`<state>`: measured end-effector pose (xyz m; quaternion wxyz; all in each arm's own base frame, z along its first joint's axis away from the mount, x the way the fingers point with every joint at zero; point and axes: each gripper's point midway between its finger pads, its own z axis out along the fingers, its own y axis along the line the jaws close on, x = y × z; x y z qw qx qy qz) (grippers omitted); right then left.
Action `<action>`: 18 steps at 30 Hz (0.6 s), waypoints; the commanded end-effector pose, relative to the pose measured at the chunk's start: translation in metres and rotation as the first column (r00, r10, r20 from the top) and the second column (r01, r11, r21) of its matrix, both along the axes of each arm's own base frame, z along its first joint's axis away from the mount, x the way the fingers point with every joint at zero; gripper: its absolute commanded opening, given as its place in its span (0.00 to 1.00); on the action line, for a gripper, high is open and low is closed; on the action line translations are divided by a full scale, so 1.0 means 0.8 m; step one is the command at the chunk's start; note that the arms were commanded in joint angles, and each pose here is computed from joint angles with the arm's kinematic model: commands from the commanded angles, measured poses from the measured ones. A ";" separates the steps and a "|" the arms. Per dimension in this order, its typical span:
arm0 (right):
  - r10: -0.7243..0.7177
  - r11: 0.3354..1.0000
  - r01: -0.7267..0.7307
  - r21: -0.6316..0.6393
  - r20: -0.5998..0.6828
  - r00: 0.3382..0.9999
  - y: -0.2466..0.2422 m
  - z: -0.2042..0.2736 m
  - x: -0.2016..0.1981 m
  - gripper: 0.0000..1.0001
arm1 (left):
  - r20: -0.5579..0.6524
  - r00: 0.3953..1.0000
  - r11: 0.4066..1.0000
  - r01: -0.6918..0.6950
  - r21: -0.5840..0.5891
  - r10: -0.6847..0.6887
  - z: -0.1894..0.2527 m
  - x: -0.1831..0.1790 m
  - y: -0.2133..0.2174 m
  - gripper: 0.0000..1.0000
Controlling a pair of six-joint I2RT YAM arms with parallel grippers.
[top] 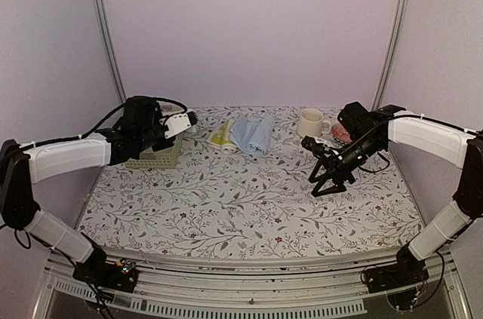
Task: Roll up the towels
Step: Place the towel in the storage box.
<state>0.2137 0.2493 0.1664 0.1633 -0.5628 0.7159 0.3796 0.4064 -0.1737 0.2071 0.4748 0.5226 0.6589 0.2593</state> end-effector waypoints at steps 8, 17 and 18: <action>0.018 0.997 -0.015 0.080 -0.037 0.999 0.009 0.009 -0.011 0.70 | -0.053 0.998 1.000 -0.022 -0.021 0.021 -0.052 0.083 0.103 0.00; 0.024 0.996 -0.019 0.088 -0.057 0.998 0.007 0.002 -0.018 0.70 | -0.076 0.996 0.995 -0.051 -0.081 0.045 -0.076 0.125 0.153 0.00; 0.023 0.996 -0.018 0.087 -0.060 0.998 0.007 0.000 -0.018 0.70 | -0.084 0.996 0.995 -0.051 -0.089 0.043 -0.081 0.128 0.157 0.00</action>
